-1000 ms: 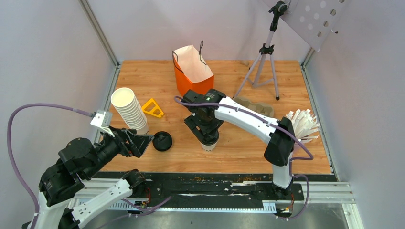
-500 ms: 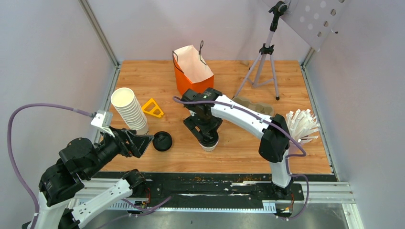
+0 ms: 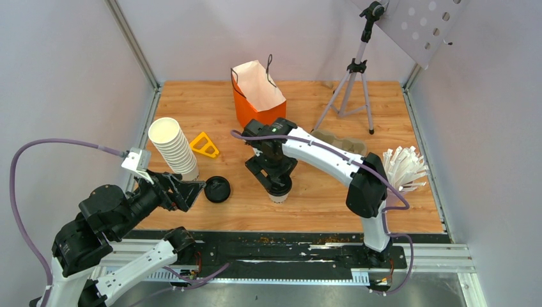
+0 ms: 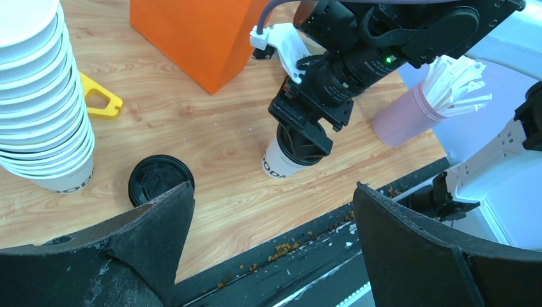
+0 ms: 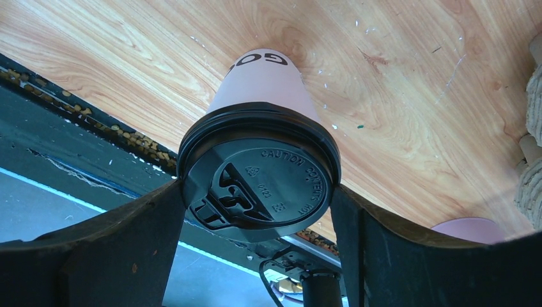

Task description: Pack the takeout coffee

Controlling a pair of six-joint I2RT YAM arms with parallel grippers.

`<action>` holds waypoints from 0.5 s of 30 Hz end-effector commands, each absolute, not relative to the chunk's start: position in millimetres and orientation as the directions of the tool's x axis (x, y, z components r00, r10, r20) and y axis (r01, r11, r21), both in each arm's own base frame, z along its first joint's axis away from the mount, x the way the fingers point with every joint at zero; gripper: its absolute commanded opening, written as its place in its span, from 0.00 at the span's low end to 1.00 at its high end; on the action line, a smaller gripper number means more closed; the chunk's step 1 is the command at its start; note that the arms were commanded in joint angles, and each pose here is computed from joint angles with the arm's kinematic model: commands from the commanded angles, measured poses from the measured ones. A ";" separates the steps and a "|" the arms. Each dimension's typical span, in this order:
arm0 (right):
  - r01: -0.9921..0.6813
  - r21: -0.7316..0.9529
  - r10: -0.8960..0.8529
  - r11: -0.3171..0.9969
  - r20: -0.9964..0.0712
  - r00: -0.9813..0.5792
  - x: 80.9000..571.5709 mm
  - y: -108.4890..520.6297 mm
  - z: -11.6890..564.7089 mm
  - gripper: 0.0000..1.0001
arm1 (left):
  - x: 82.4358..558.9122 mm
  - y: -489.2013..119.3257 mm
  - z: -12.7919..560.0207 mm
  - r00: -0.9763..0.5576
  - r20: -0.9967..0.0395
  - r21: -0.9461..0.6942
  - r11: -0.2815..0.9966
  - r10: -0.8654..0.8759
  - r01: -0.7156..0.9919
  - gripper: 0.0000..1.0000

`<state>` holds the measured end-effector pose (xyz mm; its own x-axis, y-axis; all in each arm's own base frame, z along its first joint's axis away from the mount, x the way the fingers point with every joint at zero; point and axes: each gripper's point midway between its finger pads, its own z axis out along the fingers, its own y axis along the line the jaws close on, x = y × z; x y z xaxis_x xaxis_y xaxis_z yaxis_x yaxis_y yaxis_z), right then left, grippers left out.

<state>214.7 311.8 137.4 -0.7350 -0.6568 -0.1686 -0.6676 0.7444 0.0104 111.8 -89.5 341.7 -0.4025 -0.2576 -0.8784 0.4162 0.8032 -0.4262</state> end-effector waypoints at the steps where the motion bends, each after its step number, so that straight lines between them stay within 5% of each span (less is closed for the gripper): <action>1: -0.663 0.013 -0.645 0.749 -0.214 -0.733 217.5 310.0 151.1 0.82 | 112.7 -89.7 346.6 -0.387 -0.886 -0.418 0.802 -0.256 0.427 1.00; 15: -0.646 0.067 -0.592 0.761 -0.337 -0.732 211.6 308.1 185.3 0.96 | 113.7 -93.4 346.0 -0.408 -0.886 -0.401 0.809 -0.222 0.431 1.00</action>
